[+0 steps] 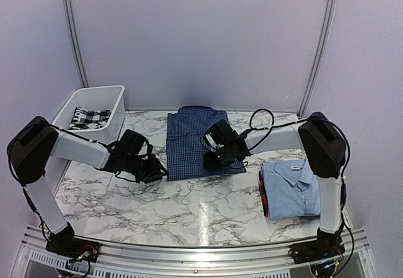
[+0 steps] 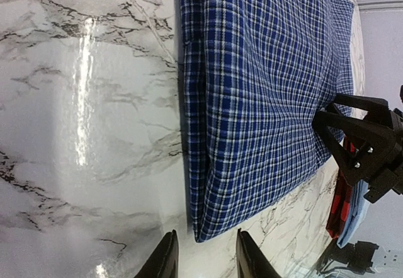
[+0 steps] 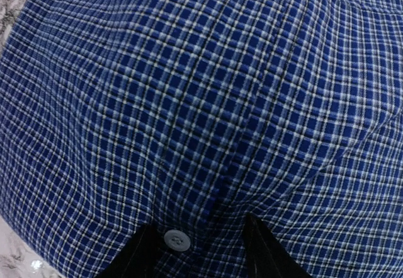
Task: Fold and stack the long sleeve shirts
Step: Pick up the 2/3-rectangle-folded shirt from the center of the board.
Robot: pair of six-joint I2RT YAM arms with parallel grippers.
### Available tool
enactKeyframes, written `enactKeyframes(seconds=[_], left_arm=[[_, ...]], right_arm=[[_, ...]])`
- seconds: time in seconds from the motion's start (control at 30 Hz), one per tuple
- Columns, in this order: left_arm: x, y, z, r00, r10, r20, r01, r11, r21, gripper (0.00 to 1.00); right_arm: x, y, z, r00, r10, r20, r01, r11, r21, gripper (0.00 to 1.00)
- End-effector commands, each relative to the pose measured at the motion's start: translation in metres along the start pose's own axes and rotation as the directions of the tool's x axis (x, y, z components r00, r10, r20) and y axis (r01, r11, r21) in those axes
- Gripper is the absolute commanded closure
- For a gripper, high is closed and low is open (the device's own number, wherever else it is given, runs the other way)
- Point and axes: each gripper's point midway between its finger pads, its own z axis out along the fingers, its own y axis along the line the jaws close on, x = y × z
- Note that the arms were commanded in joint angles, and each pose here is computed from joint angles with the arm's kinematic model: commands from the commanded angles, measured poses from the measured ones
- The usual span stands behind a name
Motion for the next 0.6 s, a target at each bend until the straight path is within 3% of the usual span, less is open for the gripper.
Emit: enactKeyframes(seconds=[0.0,0.37,0.57], left_arm=[[-0.001,0.005,-0.004,0.999,0.024,0.034,-0.022,0.999,-0.041,0.66],[0.008,0.002,0.009,0.998,0.063,0.009,-0.062,0.993,-0.096,0.63],[0.016,0.0,0.019,0.998,0.068,-0.009,-0.069,0.992,-0.108,0.66]], right_arm=[[0.016,-0.012,0.008,0.998,-0.035,-0.045,0.041,0.99,0.135,0.5],[0.017,-0.004,0.008,0.998,-0.047,-0.048,0.053,0.99,0.132,0.45],[0.014,-0.002,0.004,0.998,-0.048,-0.039,0.053,0.99,0.13,0.44]])
